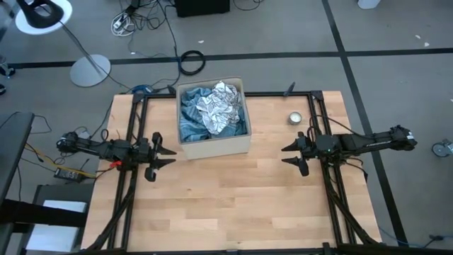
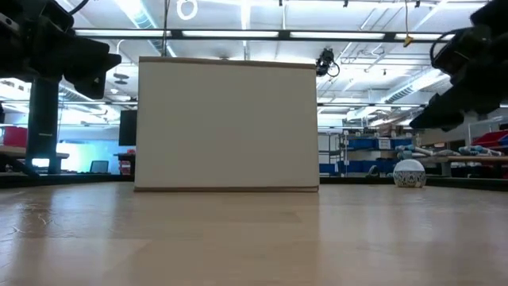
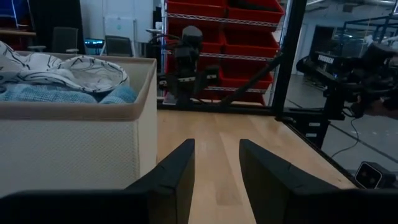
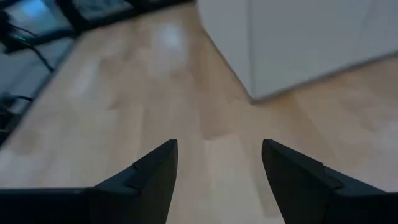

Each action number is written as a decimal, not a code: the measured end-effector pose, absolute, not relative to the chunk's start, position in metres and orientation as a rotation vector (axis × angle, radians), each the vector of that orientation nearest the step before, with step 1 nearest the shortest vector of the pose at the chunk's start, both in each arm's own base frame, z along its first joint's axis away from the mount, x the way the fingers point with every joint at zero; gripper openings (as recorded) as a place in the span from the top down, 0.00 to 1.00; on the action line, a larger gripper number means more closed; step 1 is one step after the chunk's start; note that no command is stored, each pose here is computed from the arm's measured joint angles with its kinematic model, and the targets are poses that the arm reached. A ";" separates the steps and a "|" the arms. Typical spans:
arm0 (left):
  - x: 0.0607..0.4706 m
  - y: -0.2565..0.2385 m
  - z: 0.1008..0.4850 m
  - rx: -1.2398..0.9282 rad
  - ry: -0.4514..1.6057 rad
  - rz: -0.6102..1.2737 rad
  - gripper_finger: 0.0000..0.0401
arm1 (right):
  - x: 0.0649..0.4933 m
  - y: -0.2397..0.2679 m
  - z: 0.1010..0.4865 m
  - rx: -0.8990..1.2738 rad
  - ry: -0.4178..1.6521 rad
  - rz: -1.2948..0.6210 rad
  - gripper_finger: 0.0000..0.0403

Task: Sort clothes
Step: Return to Home Position

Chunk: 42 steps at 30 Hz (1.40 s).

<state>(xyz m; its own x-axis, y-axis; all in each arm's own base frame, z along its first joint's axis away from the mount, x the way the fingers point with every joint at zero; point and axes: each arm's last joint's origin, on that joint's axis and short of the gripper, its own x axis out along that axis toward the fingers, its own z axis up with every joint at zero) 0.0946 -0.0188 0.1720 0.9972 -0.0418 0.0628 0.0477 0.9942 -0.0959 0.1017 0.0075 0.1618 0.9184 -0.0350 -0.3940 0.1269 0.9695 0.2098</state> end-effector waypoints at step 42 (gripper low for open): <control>0.094 -0.019 0.173 -0.099 -0.065 -0.045 0.67 | 0.101 0.010 0.166 0.401 0.296 0.037 0.42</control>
<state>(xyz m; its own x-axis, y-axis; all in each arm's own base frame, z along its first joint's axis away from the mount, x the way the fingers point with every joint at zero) 0.0945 -0.0188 0.1727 0.9969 -0.0415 0.0669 0.0479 0.9941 -0.0976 0.1013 0.0098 0.1662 0.9565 0.0934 -0.2765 0.0228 0.9207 0.3897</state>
